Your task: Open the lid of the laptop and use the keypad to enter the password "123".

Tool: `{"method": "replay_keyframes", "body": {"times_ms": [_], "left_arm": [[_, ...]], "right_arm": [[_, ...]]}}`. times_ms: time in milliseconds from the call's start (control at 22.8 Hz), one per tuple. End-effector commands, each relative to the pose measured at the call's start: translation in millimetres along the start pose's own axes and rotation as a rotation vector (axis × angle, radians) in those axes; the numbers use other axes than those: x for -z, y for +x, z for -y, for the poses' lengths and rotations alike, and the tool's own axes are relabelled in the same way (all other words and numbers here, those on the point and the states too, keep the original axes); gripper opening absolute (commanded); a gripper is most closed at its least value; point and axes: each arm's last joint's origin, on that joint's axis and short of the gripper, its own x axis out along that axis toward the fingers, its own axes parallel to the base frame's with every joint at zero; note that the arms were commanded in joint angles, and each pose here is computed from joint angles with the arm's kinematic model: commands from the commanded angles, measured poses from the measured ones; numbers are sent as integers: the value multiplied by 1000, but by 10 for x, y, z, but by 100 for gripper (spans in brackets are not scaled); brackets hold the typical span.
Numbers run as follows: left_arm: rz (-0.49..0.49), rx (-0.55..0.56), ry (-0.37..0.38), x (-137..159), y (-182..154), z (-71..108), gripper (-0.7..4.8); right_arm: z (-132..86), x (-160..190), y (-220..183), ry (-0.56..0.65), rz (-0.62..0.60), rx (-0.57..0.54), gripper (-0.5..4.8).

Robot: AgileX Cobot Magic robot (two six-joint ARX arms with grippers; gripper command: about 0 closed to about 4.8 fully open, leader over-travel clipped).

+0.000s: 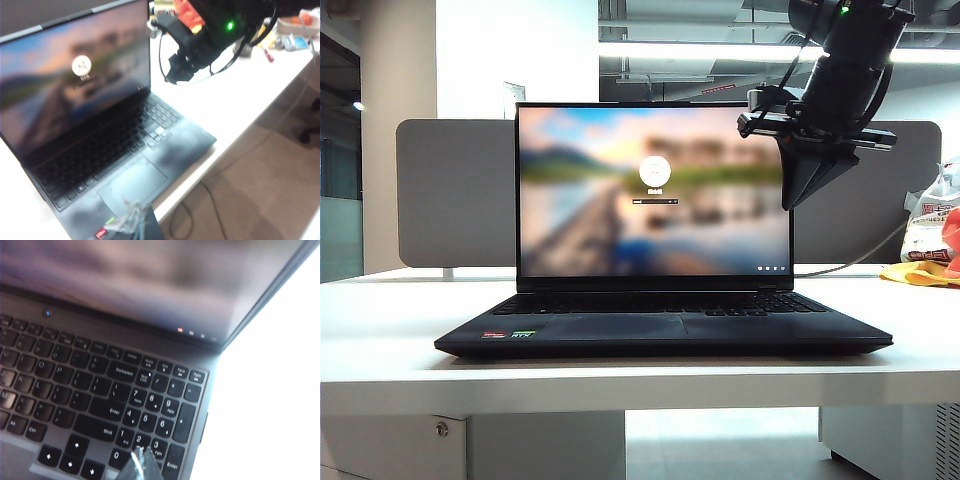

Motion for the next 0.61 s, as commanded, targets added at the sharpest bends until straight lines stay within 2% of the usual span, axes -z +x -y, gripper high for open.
{"method": "replay_keyframes", "body": {"times_ms": [44, 219, 351, 614], "left_arm": [[61, -70, 4, -28, -129, -15, -4], [80, -140, -3, 13, -225, -32, -4], [70, -184, -13, 97, -213, -44, -4], [84, -267, -58, 332, -130, -70, -4]], "right_arm": [[-15, -8, -44, -3, 2, -29, -8], [-33, 22, -73, -3, -4, -67, -8], [-72, 123, -169, -13, 41, -73, -8], [-58, 613, -445, 13, 147, -84, -8]]}}
